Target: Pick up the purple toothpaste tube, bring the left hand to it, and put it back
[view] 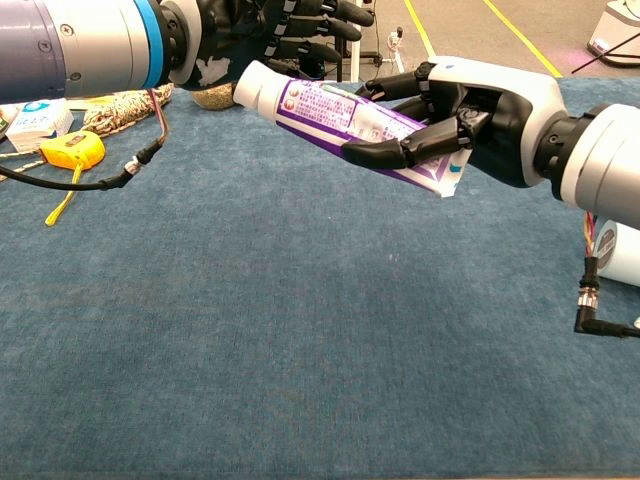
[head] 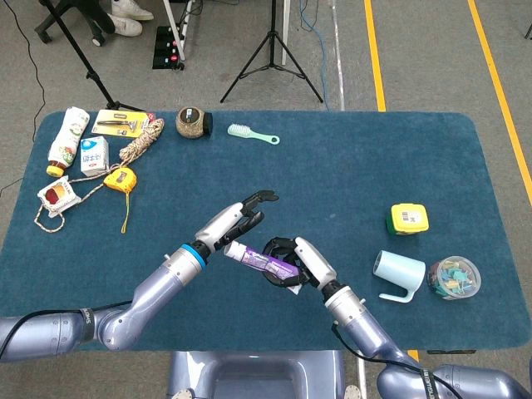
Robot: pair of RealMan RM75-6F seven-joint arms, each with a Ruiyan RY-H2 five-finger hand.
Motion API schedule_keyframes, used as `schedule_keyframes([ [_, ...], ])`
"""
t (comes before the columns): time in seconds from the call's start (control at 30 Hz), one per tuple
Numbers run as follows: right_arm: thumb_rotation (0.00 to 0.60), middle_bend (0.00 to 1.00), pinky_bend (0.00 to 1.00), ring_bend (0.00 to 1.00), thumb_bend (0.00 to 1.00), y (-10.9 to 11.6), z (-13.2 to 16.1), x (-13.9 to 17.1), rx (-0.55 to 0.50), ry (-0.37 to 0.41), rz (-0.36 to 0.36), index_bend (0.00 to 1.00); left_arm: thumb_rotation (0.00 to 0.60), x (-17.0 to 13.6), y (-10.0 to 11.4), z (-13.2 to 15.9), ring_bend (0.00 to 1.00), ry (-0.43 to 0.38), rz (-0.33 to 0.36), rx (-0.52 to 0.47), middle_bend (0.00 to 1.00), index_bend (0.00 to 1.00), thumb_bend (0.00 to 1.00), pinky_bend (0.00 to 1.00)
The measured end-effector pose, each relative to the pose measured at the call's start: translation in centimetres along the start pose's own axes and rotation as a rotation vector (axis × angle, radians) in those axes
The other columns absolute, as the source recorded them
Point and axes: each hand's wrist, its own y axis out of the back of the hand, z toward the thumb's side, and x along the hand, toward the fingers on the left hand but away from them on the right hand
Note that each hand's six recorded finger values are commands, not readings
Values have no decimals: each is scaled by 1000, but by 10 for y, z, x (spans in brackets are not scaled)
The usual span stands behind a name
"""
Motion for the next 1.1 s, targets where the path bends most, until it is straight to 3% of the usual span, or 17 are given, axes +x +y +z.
schedule_keyframes([
  [0.27, 600, 945, 886, 1000, 387, -1, -2, -4, -26, -7, 3, 801, 0, 2, -7, 2, 30, 0, -37, -42, 62, 95, 71, 233],
  [1.1, 600, 951, 886, 1000, 388, 2, 10, -8, -163, 11, 29, 801, 0, 13, -17, 3, 16, 0, -55, -162, 60, 74, 69, 233],
])
